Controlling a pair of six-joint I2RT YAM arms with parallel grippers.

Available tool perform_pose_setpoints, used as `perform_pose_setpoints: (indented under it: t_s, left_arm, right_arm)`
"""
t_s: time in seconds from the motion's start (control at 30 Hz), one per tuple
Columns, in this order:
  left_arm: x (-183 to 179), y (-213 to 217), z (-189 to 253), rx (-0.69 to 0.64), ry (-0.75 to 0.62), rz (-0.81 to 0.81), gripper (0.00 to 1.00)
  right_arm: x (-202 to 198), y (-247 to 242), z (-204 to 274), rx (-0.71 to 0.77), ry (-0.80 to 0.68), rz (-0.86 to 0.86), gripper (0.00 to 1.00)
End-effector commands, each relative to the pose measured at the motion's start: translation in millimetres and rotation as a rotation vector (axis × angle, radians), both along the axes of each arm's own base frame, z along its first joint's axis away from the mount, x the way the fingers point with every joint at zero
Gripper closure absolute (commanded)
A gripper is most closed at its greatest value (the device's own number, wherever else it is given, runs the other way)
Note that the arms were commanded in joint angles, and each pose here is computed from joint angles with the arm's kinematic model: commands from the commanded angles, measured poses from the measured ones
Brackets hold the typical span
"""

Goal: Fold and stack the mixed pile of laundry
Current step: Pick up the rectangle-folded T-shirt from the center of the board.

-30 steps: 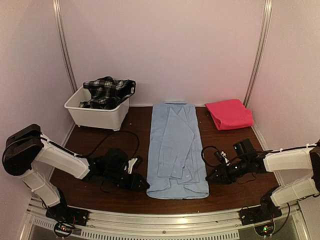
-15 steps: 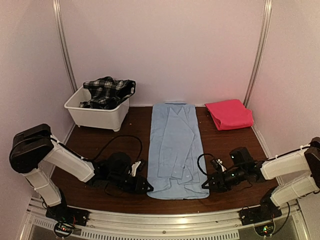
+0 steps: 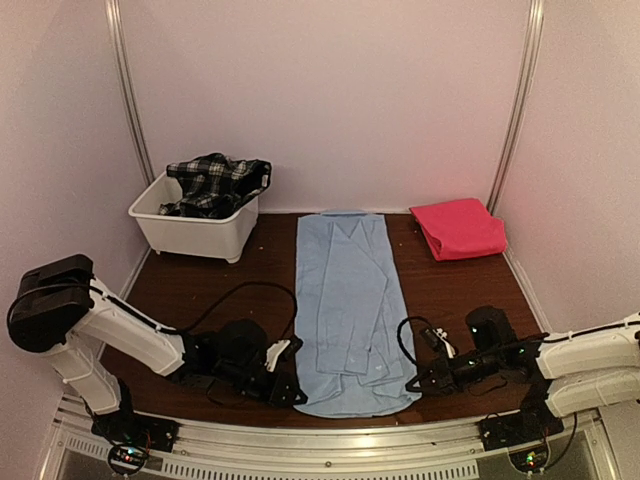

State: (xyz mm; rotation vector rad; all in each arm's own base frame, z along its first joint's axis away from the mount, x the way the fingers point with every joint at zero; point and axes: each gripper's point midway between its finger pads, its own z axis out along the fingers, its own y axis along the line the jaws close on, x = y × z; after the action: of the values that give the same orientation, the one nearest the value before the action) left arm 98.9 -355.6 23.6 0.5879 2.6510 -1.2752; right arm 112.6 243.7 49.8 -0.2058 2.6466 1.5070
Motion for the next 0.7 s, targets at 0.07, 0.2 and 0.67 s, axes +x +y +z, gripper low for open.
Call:
perform_pose_setpoints:
  t_s: [0.07, 0.2, 0.67]
  left_arm:
    - [2.8, -7.5, 37.1, -0.036, -0.118, -0.062, 1.00]
    - [34.3, -13.0, 57.2, -0.049, -0.167, -0.009, 1.00]
    - [169.0, -8.8, 112.6, -0.092, -0.397, 0.172, 1.00]
  right_arm:
    - [11.5, 7.8, 42.3, 0.052, -0.113, -0.028, 1.00]
    - [34.2, 13.0, 61.4, 0.037, -0.202, -0.037, 1.00]
    - [158.6, 7.6, 109.1, 0.019, -0.434, -0.117, 1.00]
